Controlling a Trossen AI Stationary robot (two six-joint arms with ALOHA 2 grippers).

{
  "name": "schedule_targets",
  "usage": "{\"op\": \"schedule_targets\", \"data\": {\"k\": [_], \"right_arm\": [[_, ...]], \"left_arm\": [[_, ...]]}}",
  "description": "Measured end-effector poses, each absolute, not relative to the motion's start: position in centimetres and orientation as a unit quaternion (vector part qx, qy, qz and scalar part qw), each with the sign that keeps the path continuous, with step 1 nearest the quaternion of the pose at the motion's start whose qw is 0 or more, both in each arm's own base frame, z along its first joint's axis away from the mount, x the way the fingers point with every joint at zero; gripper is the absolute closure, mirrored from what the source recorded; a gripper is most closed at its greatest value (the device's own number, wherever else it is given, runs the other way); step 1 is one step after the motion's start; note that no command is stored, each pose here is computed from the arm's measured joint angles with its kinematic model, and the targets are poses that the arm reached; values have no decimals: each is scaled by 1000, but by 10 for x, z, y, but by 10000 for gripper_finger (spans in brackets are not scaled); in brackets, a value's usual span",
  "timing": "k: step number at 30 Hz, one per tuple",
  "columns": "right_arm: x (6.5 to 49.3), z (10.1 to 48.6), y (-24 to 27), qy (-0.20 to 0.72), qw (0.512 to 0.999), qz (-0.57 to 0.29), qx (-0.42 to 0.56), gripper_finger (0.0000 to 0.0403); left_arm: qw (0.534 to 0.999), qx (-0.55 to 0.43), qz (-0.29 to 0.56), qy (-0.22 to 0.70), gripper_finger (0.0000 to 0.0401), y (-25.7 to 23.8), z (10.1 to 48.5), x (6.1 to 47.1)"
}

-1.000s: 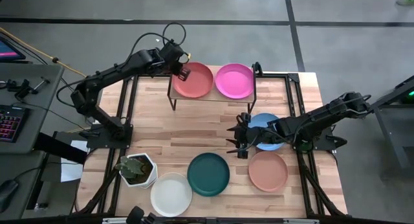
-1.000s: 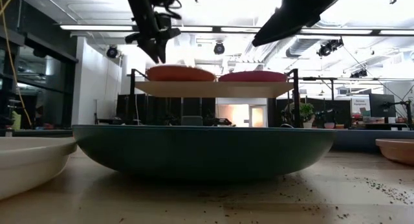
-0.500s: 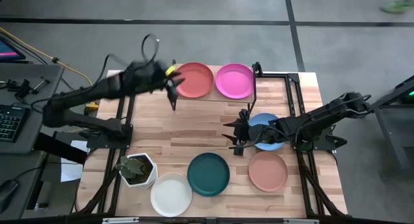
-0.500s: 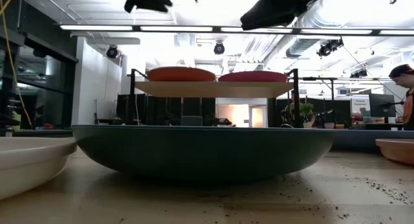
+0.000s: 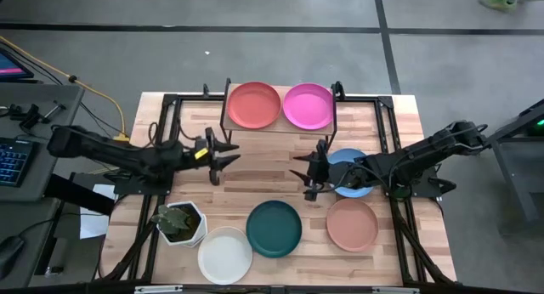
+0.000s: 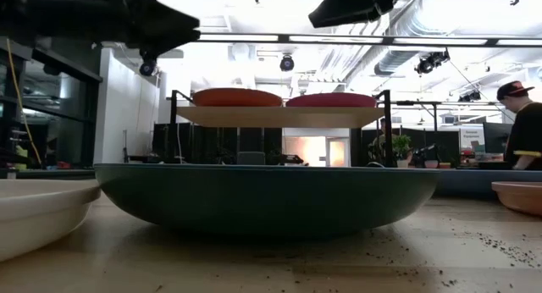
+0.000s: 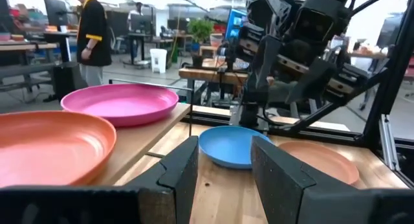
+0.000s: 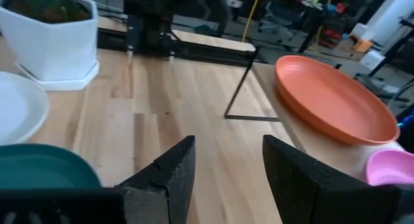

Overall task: Place and stack plates onto a shelf
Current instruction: Stack the light blue plate on top of the pink plate on the shelf

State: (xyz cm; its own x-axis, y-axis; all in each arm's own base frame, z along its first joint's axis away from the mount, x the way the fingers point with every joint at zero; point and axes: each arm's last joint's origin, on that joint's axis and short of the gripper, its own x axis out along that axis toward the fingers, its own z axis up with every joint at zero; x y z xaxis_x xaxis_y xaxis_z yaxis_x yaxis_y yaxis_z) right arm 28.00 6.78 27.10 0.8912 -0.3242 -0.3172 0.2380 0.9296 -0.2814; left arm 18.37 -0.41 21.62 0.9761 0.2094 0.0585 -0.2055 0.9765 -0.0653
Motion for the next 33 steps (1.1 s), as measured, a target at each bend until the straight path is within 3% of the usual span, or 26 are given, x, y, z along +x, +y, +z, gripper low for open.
{"op": "schedule_targets", "data": {"k": [11, 16, 22, 27, 33], "right_arm": [[273, 263, 62, 222, 941, -225, -125, 237], [255, 247, 59, 315, 922, -225, -28, 237], [229, 228, 62, 489, 833, -206, 156, 237], [216, 214, 62, 545, 769, -290, 163, 237], [233, 191, 70, 566, 753, -280, 188, 237]], "left_arm": [[994, -31, 95, -33, 270, -13, 212, 181], [996, -22, 82, -33, 270, -14, 212, 181], [996, -21, 82, -32, 270, -14, 212, 181], [996, -21, 82, -31, 270, -14, 212, 181], [996, -25, 81, -27, 270, -14, 211, 181]]}}
